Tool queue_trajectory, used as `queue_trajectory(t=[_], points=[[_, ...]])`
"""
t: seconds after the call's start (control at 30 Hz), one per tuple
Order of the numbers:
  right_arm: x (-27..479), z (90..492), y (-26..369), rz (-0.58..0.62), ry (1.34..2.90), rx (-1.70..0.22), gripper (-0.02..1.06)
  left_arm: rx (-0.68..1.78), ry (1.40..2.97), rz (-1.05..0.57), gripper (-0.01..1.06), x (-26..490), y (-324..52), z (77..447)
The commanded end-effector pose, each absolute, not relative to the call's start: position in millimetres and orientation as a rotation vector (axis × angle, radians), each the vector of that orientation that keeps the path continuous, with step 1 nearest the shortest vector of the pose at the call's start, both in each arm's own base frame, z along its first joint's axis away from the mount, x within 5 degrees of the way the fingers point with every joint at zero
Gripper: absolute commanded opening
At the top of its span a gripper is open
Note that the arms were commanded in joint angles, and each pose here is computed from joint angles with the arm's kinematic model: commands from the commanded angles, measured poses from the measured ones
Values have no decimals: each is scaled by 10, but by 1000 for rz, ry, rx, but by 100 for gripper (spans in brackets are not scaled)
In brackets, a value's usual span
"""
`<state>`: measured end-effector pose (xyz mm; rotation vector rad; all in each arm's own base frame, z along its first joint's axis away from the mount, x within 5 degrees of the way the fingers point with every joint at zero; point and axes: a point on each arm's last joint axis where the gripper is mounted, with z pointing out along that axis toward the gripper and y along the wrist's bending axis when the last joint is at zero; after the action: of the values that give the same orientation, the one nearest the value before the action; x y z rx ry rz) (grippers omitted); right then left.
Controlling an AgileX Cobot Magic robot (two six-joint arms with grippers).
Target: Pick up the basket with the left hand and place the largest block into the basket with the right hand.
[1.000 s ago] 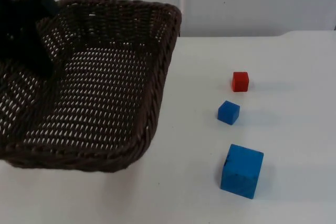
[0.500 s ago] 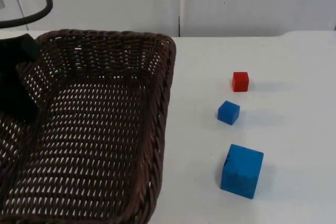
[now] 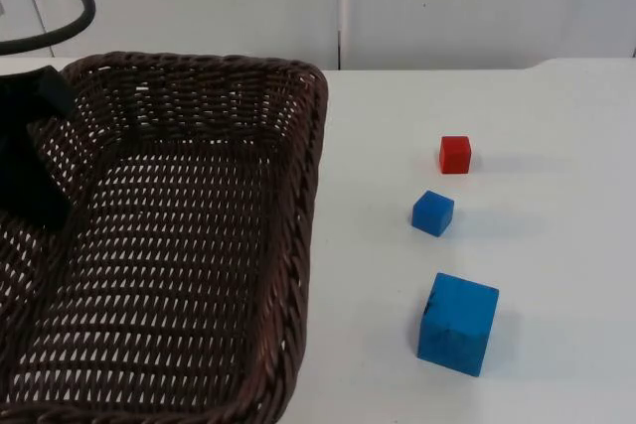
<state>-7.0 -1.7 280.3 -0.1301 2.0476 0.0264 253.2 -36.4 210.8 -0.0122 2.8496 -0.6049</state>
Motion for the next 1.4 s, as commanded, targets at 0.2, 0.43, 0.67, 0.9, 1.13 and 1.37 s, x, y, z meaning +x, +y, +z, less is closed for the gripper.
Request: queue_trajectory(t=[0.2, 0.43, 0.67, 0.9, 1.13, 1.37], points=[[-73, 2800, -20, 17, 2043, -126, 105, -48, 2829, -634, 0, 2519, -376, 2146], [-73, 2800, -20, 17, 2043, -126, 105, -39, 2837, -637, 0, 2511, -377, 2144], [-73, 2809, -20, 11, 2036, -136, 105, -39, 2837, -637, 0, 2511, -377, 2144], [20, 2919, -16, -3, 2037, -146, 105, -39, 2837, -637, 0, 2511, -377, 2144], [346, 3191, 19, 3, 2117, -154, 105, -39, 2837, -637, 0, 2511, -377, 2144], [988, 3401, 83, 7, 2318, -169, 105, -39, 2837, -637, 0, 2511, -377, 2144]])
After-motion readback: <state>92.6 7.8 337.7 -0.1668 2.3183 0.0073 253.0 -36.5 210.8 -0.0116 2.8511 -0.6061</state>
